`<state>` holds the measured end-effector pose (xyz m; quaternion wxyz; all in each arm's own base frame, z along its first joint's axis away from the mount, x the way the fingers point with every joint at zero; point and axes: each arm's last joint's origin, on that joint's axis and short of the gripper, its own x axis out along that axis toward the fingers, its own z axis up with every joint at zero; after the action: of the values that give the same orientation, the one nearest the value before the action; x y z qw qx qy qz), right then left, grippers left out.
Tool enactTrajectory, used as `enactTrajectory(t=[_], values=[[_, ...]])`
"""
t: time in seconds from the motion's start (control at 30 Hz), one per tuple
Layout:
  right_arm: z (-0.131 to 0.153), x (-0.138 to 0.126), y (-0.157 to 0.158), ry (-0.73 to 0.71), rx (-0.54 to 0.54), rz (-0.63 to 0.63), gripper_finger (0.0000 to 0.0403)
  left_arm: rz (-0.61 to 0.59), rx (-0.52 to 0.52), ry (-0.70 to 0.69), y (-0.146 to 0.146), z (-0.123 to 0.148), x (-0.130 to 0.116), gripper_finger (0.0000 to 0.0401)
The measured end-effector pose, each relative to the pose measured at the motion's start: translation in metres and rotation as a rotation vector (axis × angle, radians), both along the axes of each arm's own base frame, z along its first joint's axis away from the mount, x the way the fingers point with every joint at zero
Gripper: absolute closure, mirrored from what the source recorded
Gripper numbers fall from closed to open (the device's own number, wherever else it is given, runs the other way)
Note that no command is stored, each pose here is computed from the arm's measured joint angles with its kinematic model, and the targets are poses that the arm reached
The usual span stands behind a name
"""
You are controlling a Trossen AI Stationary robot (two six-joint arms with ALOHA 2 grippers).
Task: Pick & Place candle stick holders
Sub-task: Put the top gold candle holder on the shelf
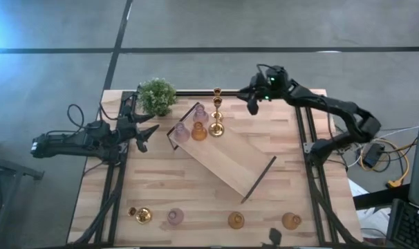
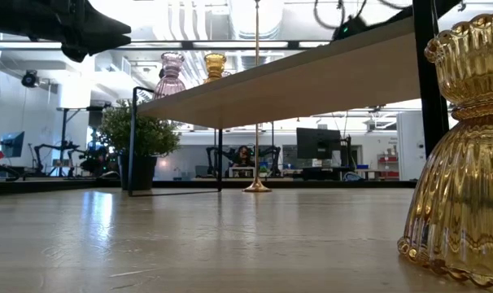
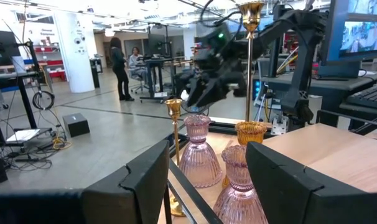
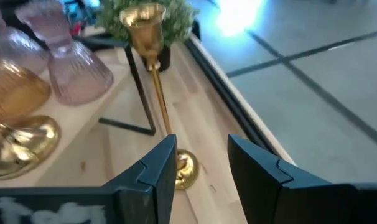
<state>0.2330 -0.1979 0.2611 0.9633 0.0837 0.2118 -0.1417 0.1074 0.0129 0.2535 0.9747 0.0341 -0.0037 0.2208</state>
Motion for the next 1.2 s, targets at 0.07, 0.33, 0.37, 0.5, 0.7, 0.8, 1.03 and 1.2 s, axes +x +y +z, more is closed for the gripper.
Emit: enactTrajectory(t=[0.07,0.33,0.37,0.5,0.7,0.8,1.03,1.2], values=[[-0.007,0.009,-0.007,0.023,0.006,0.012,0.0268,0.000,0.000,0.001,0.000,0.000,0.000,0.0183],[-0.020,0.033,-0.025,0.022,0.083,0.118,0.0237,0.000,0.001,0.002,0.000,0.000,0.000,0.0183],[-0.022,0.036,-0.026,0.028,0.086,0.124,0.0232,0.000,0.002,0.003,0.000,0.000,0.000,0.0183],[-0.030,0.047,-0.027,0.054,0.102,0.148,0.0213,0.000,0.005,0.004,0.000,0.000,0.000,0.0183],[-0.031,0.064,-0.028,0.055,0.079,0.187,0.0207,0.000,0.006,0.005,0.000,0.000,0.000,0.0183],[-0.029,0.069,-0.028,0.048,0.072,0.197,0.0207,0.000,0.006,0.005,0.000,0.000,0.000,0.0183],[-0.025,0.077,-0.023,0.038,0.064,0.222,0.0207,0.000,0.006,0.005,0.000,0.000,0.000,0.0183],[-0.023,0.081,-0.020,0.018,0.045,0.235,0.0207,0.000,0.007,0.005,0.000,0.000,0.000,0.0183]])
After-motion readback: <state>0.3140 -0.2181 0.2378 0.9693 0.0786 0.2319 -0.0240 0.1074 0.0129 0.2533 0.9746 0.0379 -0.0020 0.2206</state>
